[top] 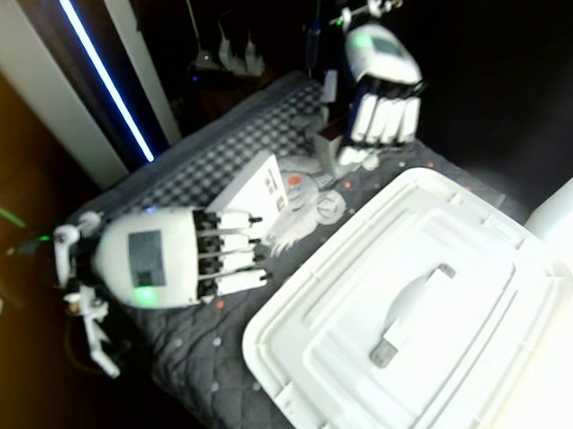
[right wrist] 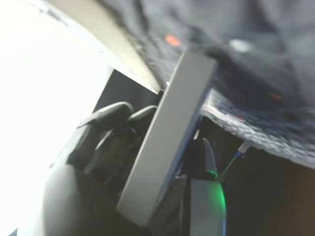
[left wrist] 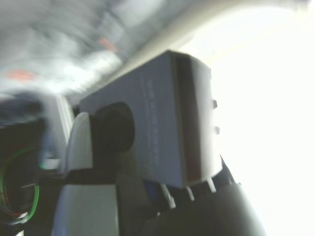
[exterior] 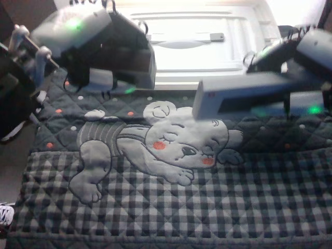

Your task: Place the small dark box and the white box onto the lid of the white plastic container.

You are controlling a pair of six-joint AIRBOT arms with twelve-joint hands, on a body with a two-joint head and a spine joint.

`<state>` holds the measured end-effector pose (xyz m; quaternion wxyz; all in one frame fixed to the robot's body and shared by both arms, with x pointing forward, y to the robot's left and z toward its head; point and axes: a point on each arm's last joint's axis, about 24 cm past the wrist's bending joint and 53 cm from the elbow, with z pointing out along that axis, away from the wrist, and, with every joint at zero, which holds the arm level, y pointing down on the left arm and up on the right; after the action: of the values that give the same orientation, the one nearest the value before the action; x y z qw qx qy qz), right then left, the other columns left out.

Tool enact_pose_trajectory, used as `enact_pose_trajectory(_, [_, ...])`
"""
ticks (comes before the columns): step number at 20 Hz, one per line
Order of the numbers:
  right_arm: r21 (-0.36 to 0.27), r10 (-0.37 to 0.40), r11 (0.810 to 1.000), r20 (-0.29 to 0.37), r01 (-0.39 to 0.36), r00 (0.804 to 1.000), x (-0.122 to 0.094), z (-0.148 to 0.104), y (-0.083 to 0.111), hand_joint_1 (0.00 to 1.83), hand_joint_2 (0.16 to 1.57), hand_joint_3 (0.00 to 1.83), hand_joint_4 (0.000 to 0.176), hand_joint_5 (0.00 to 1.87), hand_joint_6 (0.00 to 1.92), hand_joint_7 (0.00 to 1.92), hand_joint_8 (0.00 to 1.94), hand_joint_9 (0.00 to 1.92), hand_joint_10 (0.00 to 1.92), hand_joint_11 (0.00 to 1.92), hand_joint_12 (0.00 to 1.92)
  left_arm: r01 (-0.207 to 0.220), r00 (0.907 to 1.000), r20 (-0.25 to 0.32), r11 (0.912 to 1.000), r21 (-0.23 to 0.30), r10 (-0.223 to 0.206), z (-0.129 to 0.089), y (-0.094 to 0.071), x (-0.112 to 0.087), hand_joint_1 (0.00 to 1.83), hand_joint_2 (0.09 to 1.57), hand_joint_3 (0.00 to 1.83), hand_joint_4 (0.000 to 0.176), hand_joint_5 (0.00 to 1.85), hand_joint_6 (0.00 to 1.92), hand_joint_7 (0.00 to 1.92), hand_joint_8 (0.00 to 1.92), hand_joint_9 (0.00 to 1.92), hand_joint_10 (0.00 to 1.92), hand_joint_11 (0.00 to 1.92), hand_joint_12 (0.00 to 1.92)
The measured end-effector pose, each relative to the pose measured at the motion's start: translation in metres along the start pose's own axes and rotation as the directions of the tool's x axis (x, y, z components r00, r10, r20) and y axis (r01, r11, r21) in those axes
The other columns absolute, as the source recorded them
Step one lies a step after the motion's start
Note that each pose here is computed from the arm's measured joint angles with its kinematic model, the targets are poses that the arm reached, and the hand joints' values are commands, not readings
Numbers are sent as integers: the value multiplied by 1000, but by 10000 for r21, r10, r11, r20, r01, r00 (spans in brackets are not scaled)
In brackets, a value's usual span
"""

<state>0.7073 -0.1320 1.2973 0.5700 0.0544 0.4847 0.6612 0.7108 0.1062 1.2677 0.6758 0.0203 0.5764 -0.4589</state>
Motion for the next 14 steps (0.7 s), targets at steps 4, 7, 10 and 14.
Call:
enact_pose_trajectory(4, [-808, -1048, 9905, 751, 1108, 9917, -39, 32, 34, 1283, 1077, 1, 0, 1093, 507, 1087, 1106, 1268, 1350, 1198, 1672, -223, 9925, 1212, 9989, 422, 170, 39, -10, -41, 1292, 1064, 1, 0, 991, 768, 1183, 864, 1215, 880, 960, 1381])
enact_pose_trajectory(7, [59, -1572, 9875, 802, 1573, 9843, -46, 56, -1, 1163, 1115, 6, 0, 970, 964, 836, 1530, 970, 1858, 1051, 1911, -594, 9890, 1333, 9977, -334, 634, 78, 16, -57, 1219, 1150, 2, 0, 863, 1049, 949, 1166, 917, 990, 789, 1401])
enact_pose_trajectory(10, [809, -1639, 9843, 885, 1569, 9825, -58, 71, -13, 691, 1159, 13, 109, 25, 12, 268, 77, 31, 796, 7, 342, -871, 9945, 508, 9929, -808, 914, 101, 18, -46, 658, 996, 0, 152, 27, 33, 30, 26, 27, 35, 7, 123])
enact_pose_trajectory(14, [111, -1584, 9873, 1255, 1583, 9794, -68, 75, 9, 599, 1155, 7, 164, 1, 0, 1, 0, 0, 4, 0, 0, -1486, 9872, 544, 9884, -300, 1501, 108, -12, -45, 502, 1016, 6, 149, 0, 0, 0, 0, 0, 0, 0, 0])
